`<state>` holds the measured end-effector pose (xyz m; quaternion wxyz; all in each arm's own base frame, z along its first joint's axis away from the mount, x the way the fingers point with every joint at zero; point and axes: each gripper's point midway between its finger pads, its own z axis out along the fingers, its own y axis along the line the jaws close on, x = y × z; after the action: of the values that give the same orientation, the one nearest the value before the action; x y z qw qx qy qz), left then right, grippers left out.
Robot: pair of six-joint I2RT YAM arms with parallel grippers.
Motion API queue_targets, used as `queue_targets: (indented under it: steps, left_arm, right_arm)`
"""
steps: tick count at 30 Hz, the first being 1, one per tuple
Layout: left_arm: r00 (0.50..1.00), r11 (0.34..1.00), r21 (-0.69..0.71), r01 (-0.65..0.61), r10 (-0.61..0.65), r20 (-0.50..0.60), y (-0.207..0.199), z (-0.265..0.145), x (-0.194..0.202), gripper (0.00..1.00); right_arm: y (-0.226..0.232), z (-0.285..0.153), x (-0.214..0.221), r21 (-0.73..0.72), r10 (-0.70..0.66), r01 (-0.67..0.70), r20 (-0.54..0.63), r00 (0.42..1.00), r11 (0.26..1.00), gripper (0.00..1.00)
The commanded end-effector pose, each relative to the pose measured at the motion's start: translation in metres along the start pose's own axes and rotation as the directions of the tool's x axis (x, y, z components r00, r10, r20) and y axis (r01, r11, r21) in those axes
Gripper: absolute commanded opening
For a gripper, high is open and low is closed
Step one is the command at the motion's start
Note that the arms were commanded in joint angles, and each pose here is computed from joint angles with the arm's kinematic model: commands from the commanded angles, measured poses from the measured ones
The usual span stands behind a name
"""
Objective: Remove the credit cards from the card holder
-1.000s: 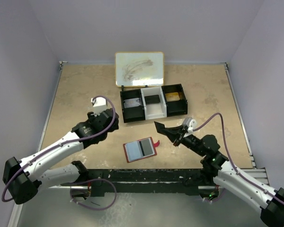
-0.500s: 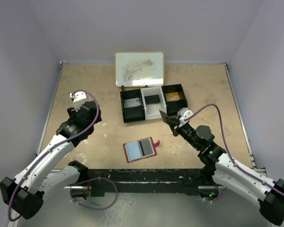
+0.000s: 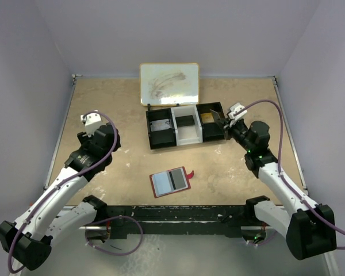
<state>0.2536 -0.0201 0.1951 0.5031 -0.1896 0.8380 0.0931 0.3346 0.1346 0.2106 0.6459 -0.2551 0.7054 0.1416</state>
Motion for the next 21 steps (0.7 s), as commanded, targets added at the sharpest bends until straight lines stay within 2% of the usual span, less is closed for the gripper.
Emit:
queue_targets:
  steps: [1,4,6,8,9,13,15,17,21]
  left_arm:
    - [1.000,0.999,-0.038,0.002,-0.002,0.012,0.006,0.001,-0.003,0.72]
    - [1.000,0.999,-0.032,0.000,0.000,0.011,0.005,0.001,-0.003,0.72]
    - [1.000,1.000,-0.022,-0.002,0.002,0.007,0.004,0.001,-0.002,0.72]
    - [1.000,1.000,-0.012,-0.003,0.003,0.004,0.002,0.001,-0.002,0.72]
    - [1.000,1.000,-0.010,-0.002,0.002,0.005,0.002,0.000,-0.002,0.72]
    - [1.000,1.000,-0.005,-0.013,0.013,0.008,0.000,0.002,-0.003,0.72]
    - [1.000,1.000,-0.004,-0.026,0.026,-0.002,-0.002,0.003,-0.001,0.72]
    - [0.999,0.999,-0.002,-0.033,0.033,-0.011,-0.003,0.004,0.000,0.72]
    - [1.000,1.000,-0.005,-0.029,0.029,-0.004,-0.002,0.003,-0.002,0.72]
  right_arm:
    - [0.011,-0.002,-0.055,-0.097,-0.130,0.152,0.204,0.970,0.984,0.00]
    - [0.014,0.004,-0.057,-0.130,-0.193,0.223,0.211,0.958,0.966,0.00]
    - [0.002,0.016,-0.037,-0.127,-0.245,0.255,0.087,0.966,0.959,0.00]
    - [-0.013,0.025,-0.026,-0.127,-0.318,0.312,-0.032,0.947,0.942,0.00]
    - [-0.018,0.028,-0.030,-0.121,-0.339,0.331,-0.051,0.939,0.936,0.00]
    - [-0.017,0.029,-0.043,-0.124,-0.404,0.402,0.010,0.915,0.907,0.00]
    - [-0.024,0.034,-0.043,-0.101,-0.436,0.433,-0.001,0.900,0.896,0.00]
    - [-0.019,0.042,-0.026,-0.182,-0.459,0.443,-0.057,0.887,0.878,0.00]
    - [0.007,0.058,-0.025,-0.297,-0.505,0.483,0.002,0.863,0.824,0.00]
